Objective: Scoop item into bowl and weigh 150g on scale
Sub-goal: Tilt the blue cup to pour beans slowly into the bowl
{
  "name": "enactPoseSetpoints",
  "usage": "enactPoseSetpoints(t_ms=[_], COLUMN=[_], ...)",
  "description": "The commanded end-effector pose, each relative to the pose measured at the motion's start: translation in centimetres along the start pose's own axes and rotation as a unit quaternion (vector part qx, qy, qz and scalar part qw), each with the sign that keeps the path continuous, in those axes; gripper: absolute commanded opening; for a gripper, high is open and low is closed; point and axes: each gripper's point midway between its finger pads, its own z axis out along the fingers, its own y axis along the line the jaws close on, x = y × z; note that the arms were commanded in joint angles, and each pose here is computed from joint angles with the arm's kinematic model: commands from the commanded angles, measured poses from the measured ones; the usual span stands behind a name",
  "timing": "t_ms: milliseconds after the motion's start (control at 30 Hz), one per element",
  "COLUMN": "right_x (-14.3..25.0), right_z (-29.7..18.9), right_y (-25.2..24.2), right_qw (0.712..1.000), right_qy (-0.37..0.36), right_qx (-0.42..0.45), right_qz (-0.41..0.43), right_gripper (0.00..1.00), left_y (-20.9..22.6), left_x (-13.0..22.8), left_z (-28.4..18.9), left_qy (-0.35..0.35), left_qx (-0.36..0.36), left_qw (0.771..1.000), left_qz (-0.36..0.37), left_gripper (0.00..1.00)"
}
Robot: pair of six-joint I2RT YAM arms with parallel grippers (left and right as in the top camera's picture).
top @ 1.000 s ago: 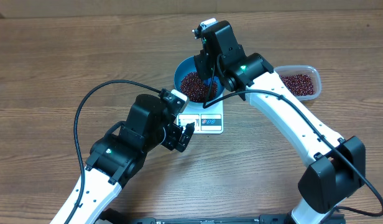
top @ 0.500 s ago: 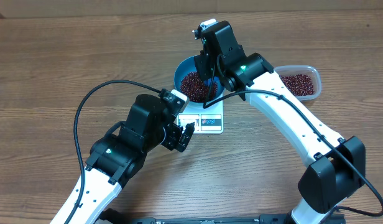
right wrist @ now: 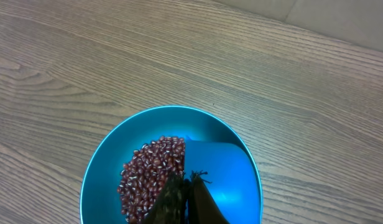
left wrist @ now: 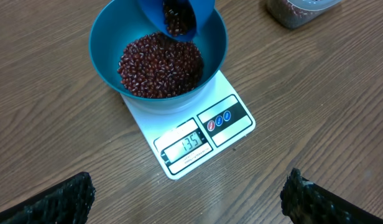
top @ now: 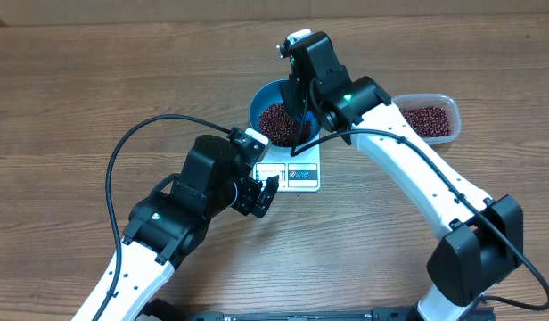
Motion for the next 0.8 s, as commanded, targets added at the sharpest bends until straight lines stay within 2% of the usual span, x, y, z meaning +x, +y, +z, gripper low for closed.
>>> enactPoseSetpoints(t_ms=[0, 767], right_x=[-2.56, -1.97], right_z=[-2.51, -2.46], right_y=[0.23, 0.14], right_qw=[0.999, 1.0], right_qy=[-0.042, -0.03], right_qx=[0.001, 0.003], right_qz=[0.001, -0.001], right_gripper=[0.04, 0.04], left_y=[0.01, 0.0], left_x=[-0.86, -0.86], left_z=[-0.44, -0.44], left_qy=[-0.011, -0.011], left_qx=[0.003, 0.003], left_qw=[1.0, 1.0], left_qz=[0.005, 0.005], left_gripper=[1.0, 0.99])
